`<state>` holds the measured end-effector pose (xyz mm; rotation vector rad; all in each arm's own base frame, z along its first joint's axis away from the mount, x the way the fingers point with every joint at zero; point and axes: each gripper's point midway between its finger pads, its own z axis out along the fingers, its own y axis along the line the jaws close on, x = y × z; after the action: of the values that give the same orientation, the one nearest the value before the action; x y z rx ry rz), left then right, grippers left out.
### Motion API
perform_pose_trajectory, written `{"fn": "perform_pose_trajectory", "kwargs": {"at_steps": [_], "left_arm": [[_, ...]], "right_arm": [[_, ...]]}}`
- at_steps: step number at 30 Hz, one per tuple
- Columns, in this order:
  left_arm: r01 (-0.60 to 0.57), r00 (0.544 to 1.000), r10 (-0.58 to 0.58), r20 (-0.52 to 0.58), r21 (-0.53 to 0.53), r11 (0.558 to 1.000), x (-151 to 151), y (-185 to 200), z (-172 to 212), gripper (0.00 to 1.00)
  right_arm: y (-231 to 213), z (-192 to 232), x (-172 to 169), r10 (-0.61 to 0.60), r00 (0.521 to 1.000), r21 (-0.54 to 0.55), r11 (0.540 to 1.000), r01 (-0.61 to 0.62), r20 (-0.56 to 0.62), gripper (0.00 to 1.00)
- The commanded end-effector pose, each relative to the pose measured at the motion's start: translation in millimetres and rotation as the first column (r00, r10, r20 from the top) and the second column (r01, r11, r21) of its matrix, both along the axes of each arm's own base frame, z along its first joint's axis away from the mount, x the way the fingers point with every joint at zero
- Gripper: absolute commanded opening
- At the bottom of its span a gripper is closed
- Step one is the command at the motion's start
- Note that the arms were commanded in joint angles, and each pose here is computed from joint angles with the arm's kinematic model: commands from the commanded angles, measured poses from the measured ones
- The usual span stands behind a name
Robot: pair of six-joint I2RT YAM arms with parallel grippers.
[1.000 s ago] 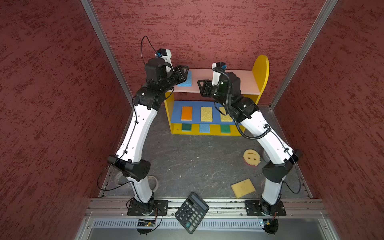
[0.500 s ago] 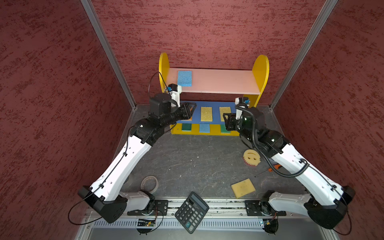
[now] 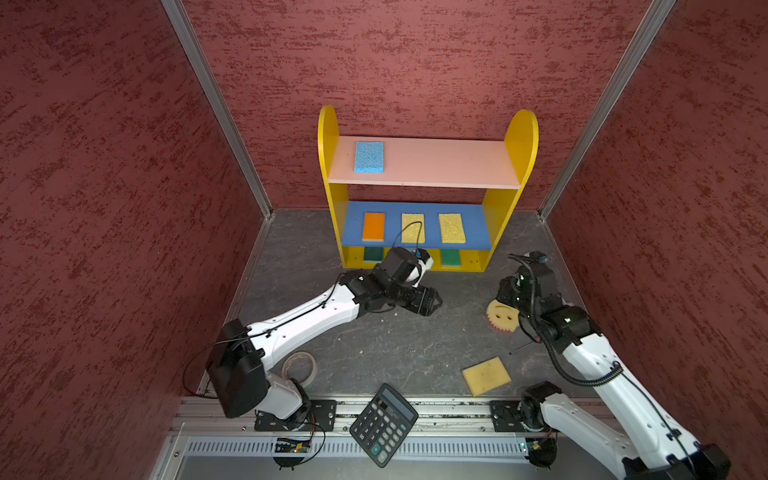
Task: Place and organize the cleaning sponges onto the shelf
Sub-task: 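Withdraw both grippers from the shelf, moving the left gripper toward the pale yellow sponge, then grasp the pale yellow sponge near the calculator with the left gripper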
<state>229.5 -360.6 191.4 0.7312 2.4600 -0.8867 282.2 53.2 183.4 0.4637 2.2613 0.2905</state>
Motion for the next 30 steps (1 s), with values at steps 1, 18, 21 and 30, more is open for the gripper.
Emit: {"fn": "perform_pose_trajectory", "kwargs": {"at_steps": [1,18,21,30], "left_arm": [[0.145,0.989,-0.143,-0.042,0.052,0.988,-22.3,-34.5,-27.2,0.82],[0.494,0.868,-0.464,-0.174,0.215,0.843,-115.2,-126.8,-106.6,0.65],[0.491,0.87,-0.463,-0.17,0.22,0.843,-114.9,-131.4,-114.5,0.63],[0.463,0.886,-0.431,-0.172,0.253,0.85,-107.9,-141.8,-141.7,0.61]], "right_arm": [[23.8,-16.5,2.2,0.099,0.995,0.203,0.975,-0.093,-0.019,0.27],[-5.7,-27.8,-2.9,0.028,0.999,0.261,0.965,-0.021,-0.024,0.29],[-11.7,-25.8,-6.7,0.005,1.0,0.237,0.971,-0.001,-0.018,0.3],[-28.4,-23.0,-11.7,-0.067,0.998,0.185,0.98,0.069,-0.016,0.33]]}}
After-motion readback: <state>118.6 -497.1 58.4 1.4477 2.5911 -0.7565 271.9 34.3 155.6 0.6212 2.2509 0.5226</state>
